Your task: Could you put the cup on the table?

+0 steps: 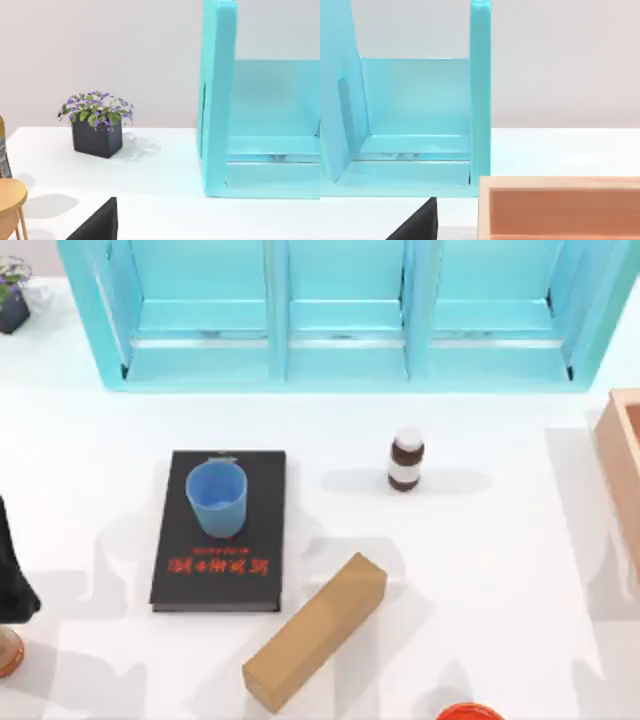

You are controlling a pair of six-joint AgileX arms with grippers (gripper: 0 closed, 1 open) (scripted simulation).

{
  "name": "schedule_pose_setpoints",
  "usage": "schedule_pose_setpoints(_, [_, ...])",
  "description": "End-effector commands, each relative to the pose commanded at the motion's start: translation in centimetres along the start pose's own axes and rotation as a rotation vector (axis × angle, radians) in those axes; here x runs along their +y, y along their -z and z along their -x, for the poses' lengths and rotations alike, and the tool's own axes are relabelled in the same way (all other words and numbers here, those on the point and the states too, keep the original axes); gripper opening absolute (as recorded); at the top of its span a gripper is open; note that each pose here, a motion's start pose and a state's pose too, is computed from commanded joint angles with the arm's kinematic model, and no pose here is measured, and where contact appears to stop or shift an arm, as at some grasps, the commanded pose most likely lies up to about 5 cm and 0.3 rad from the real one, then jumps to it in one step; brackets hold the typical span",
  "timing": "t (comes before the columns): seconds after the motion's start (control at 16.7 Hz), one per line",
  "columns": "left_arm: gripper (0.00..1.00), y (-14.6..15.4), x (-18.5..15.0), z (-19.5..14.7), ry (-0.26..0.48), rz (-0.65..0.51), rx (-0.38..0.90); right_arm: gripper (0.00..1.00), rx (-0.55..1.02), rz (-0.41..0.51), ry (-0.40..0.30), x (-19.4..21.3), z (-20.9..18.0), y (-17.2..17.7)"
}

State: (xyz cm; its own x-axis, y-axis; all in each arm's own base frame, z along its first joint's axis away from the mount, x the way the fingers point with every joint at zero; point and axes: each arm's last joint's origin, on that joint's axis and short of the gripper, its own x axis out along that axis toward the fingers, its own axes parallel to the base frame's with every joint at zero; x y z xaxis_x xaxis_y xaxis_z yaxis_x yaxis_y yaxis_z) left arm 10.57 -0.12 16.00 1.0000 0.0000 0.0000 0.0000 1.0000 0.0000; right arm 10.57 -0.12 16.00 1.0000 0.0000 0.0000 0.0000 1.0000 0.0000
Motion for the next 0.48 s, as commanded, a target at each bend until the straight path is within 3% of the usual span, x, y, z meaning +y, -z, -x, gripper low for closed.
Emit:
schedule_pose_setpoints(0.24, [1.0,-0.5,-0.1,0.0,0.012,0.007,0.022,1.0,0.0,0.0,0.0,0.0,0.0,0.0])
schedule_pose_setpoints(0.48, [1.0,-3.5,-0.7,-0.5,0.065,0.045,0.154,1.0,0.0,0.0,0.0,0.0,0.0,0.0])
